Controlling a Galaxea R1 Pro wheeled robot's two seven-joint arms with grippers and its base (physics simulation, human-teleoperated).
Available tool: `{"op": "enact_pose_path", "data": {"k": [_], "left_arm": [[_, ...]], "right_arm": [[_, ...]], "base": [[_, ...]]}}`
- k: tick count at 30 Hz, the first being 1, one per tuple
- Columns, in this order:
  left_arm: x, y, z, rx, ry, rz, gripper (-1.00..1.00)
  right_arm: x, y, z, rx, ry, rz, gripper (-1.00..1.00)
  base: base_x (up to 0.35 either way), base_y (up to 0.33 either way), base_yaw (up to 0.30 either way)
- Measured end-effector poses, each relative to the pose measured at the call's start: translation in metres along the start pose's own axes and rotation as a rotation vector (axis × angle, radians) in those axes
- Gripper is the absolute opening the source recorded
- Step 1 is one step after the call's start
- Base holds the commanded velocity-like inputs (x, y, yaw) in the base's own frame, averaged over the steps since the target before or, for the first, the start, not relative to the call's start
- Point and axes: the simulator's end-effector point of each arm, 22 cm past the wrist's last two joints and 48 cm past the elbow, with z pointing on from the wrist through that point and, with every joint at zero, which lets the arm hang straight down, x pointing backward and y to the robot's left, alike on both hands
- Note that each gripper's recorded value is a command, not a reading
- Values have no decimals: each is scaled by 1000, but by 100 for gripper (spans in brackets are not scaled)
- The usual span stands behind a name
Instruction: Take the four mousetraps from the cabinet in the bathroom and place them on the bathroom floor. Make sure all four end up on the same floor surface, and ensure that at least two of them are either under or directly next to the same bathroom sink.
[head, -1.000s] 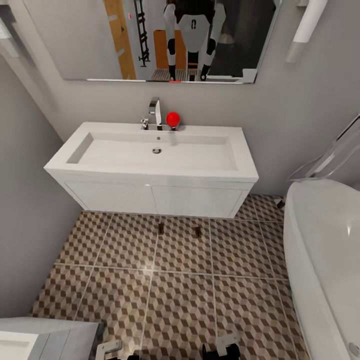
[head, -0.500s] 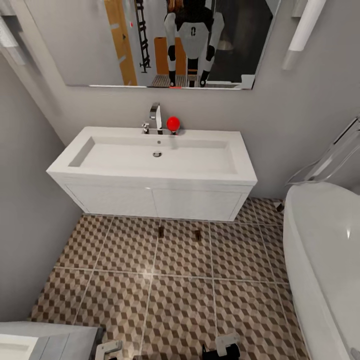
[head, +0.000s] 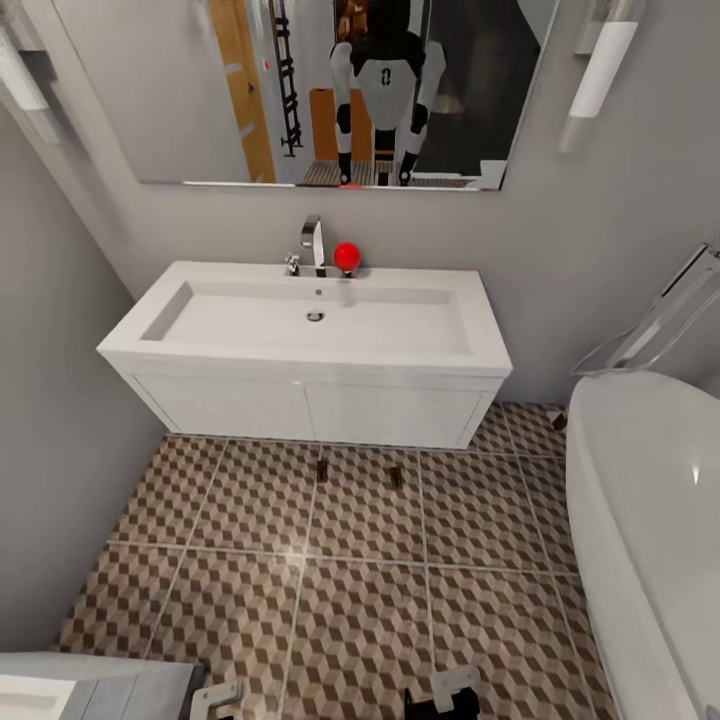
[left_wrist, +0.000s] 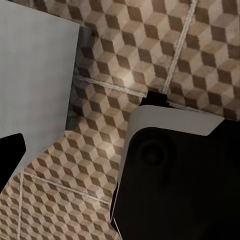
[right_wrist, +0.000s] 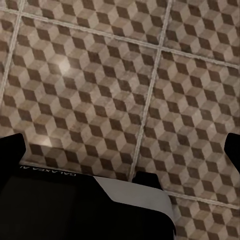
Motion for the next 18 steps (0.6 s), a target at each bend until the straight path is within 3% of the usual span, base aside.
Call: {"op": "enact_pose_path", "data": {"k": [9,18], "left_arm": [[-6,5,-2,-7,-11,0,100],[6,43,0,-74,14,12,100]], "right_arm": [[-7,-1,-1,3,-14,-1,100],[-13,-3,-2,6,-29,-1,100]], "base": [[0,0,0],[0,0,0]]}}
